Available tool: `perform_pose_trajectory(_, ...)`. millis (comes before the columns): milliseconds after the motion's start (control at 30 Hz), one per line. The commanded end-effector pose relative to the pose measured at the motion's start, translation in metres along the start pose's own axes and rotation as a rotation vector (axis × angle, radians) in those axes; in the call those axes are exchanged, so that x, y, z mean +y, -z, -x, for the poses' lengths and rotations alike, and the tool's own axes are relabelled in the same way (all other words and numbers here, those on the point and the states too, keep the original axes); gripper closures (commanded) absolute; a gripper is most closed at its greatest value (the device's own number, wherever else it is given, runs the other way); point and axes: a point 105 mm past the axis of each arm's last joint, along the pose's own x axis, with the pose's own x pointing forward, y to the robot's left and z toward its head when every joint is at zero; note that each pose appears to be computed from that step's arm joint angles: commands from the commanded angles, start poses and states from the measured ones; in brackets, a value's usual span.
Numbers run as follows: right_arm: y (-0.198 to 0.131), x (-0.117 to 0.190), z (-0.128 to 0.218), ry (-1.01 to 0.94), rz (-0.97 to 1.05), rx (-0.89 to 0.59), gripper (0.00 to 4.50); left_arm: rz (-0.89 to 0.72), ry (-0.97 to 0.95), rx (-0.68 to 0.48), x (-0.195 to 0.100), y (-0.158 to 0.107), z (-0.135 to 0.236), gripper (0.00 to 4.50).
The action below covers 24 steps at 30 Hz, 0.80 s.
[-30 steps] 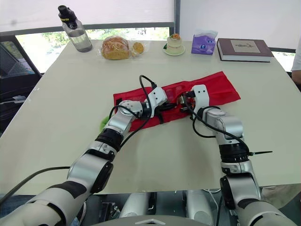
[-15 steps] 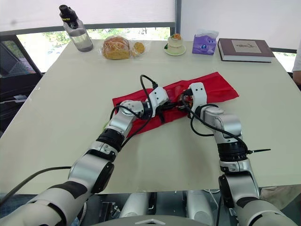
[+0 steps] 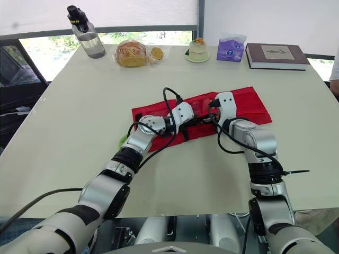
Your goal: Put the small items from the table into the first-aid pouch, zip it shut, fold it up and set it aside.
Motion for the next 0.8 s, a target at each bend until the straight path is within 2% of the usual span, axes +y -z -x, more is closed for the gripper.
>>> perform_pose_trajectory(33, -0.015, -0.017, 0.008, 0.082, 0.016, -0.069, 4.49, -0.033, 0.042, -0.031, -0.008, -0.007, -0.003, 4.5)
perform_pose_trajectory(367, -0.009, -0.022, -0.004, 0.161, -0.038, -0.11, 4.49, -0.028, 0.049, -0.034, -0.01, -0.007, -0.003, 4.5)
perform_pose_trajectory(567, -0.005, -0.031, -0.014, 0.225, -0.184, -0.197, 4.49, -0.022, 0.054, -0.036, -0.011, -0.006, -0.002, 4.5)
perform_pose_trajectory(800, -0.008, -0.044, -0.013, 0.292, -0.226, -0.283, 4.49, -0.021, 0.054, -0.034, -0.011, -0.006, -0.003, 4.5)
